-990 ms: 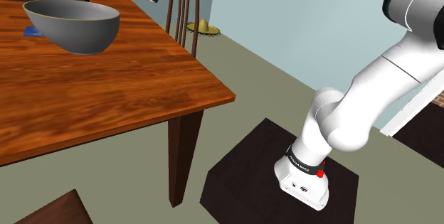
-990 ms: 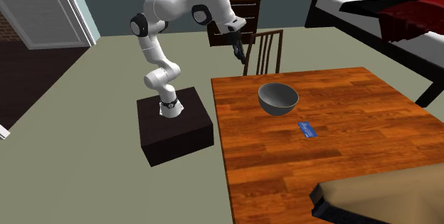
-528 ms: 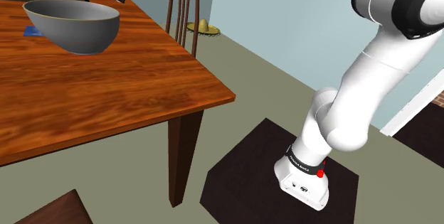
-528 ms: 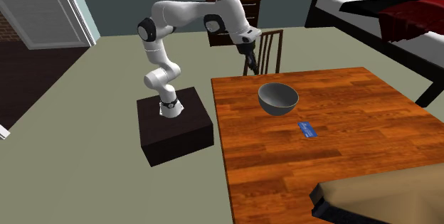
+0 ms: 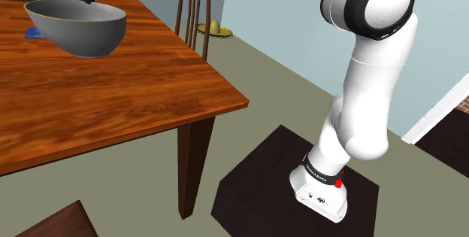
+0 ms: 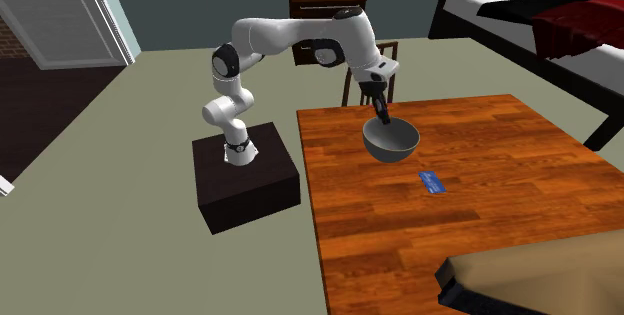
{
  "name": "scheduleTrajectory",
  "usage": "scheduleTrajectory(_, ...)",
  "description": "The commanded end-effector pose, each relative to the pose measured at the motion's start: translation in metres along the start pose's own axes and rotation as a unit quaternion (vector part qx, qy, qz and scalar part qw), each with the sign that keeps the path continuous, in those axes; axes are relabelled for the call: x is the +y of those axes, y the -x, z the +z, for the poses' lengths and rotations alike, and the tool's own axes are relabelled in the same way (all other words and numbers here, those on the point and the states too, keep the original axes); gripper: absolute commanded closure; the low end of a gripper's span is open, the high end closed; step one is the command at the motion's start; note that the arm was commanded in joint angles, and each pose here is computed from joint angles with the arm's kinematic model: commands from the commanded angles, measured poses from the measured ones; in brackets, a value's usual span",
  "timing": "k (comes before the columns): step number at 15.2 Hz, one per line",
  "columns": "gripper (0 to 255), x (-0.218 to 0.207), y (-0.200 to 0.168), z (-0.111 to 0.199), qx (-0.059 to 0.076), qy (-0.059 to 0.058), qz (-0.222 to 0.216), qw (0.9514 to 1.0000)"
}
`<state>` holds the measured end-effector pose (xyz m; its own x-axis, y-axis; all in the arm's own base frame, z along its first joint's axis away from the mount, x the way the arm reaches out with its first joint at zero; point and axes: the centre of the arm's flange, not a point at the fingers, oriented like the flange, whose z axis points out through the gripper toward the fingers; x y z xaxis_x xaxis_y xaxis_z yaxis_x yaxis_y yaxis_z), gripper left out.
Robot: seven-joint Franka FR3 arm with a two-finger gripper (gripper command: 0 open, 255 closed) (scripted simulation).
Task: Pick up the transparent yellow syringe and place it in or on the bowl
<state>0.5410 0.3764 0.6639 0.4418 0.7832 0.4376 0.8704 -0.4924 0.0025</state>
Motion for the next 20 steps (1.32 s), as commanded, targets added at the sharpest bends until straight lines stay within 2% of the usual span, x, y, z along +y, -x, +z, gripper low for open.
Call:
scheduleTrajectory(1,255,0.02,-0.016,0.017,0.0,0.0,0.0,1.0)
scheduleTrajectory(4,255,0.02,-0.01,0.028,0.0,0.0,0.0,1.0)
scheduleTrajectory(11,255,0.02,-0.01,0.028,0.0,0.0,0.0,1.0)
scheduleTrajectory(12,0,0.02,-0.01,0.028,0.0,0.0,0.0,1.0)
scheduleTrajectory(17,0,0.02,-0.01,0.028,0.0,0.0,0.0,1.0)
scheduleTrajectory(20,0,0.02,-0.01,-0.011,0.0,0.0,0.0,1.0)
